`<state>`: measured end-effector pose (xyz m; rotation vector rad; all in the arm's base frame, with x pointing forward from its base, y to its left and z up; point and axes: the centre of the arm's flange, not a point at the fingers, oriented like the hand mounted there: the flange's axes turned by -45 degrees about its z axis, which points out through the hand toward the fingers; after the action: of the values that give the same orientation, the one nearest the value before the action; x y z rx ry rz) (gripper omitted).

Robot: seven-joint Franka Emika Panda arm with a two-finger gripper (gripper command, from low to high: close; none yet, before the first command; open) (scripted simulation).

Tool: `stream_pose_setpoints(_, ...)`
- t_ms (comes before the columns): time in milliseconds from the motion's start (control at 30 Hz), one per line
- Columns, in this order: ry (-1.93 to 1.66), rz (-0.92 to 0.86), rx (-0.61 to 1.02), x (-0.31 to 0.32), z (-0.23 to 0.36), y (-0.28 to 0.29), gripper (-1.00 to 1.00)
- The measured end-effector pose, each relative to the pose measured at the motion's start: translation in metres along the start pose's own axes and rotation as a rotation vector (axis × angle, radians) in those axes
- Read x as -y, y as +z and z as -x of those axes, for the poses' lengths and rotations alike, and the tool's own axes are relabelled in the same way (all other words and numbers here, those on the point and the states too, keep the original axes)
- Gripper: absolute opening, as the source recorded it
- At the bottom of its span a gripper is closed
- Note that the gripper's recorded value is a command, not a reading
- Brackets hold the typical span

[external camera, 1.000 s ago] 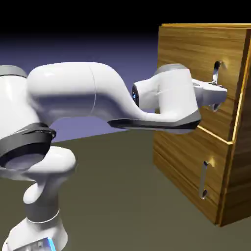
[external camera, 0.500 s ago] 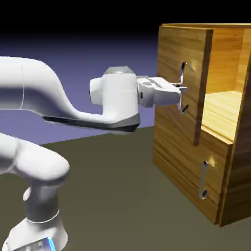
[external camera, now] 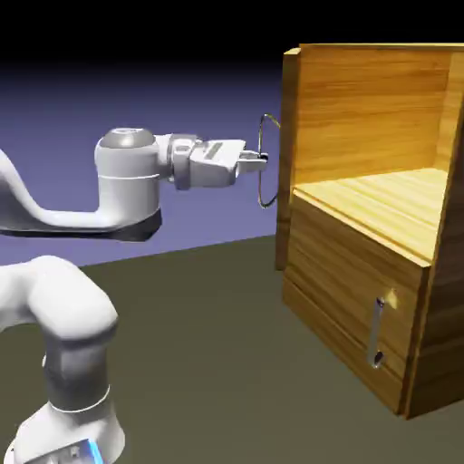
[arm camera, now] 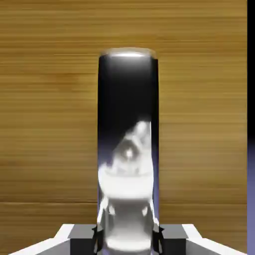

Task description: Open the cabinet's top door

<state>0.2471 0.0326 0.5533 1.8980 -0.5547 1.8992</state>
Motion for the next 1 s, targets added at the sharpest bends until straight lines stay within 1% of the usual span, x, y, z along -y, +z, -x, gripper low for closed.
stream_pose_setpoints(533, 0.000, 0.268, 0.000, 0.055, 0.000, -0.114, -1.00)
stream_pose_setpoints(1000, 0.000, 0.574, 0.001, 0.152, 0.000, -0.221, -1.00)
